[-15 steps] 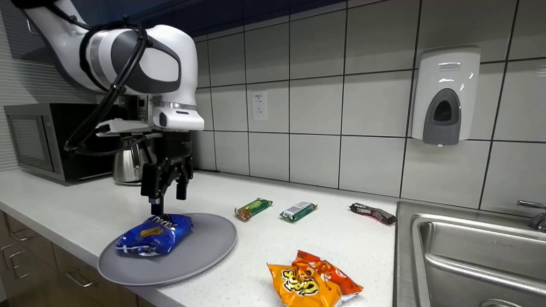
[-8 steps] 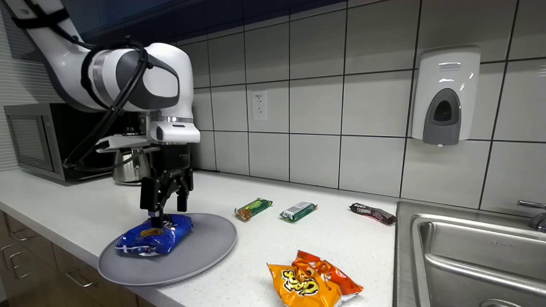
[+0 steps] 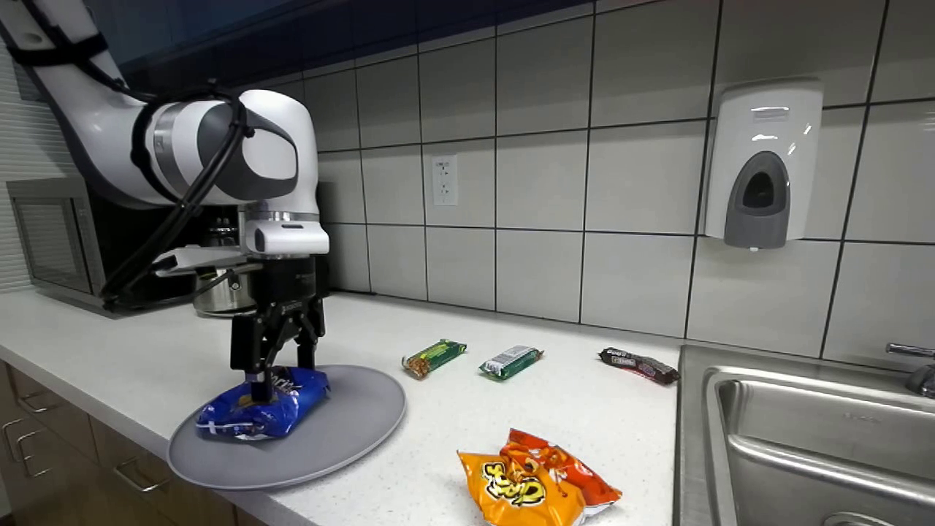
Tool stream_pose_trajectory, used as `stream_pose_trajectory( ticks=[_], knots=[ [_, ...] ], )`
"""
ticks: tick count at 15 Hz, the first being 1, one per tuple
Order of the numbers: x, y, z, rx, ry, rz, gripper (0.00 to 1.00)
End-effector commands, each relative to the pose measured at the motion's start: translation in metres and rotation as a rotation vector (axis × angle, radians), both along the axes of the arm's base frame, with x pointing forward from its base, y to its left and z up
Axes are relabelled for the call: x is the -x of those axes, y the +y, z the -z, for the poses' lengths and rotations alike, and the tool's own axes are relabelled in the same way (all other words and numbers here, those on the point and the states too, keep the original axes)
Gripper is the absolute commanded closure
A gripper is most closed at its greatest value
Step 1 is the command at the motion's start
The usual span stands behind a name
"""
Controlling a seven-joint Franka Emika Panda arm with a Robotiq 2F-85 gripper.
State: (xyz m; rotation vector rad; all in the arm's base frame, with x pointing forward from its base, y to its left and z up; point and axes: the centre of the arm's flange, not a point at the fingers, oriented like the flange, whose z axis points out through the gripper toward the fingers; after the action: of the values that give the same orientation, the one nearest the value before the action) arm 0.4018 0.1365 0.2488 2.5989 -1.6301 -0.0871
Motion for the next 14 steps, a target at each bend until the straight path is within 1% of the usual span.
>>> stream_pose_trajectory(
  ticks=[1, 6, 14],
  knots=[
    [0.009, 0.009, -0.007, 0.019, -0.024, 0.019, 0.0],
    [0.015, 0.014, -0.01, 0.014, -0.024, 0.026, 0.0],
    [0.011, 0.021, -0.013, 0.008, -0.033, 0.006, 0.0]
  ],
)
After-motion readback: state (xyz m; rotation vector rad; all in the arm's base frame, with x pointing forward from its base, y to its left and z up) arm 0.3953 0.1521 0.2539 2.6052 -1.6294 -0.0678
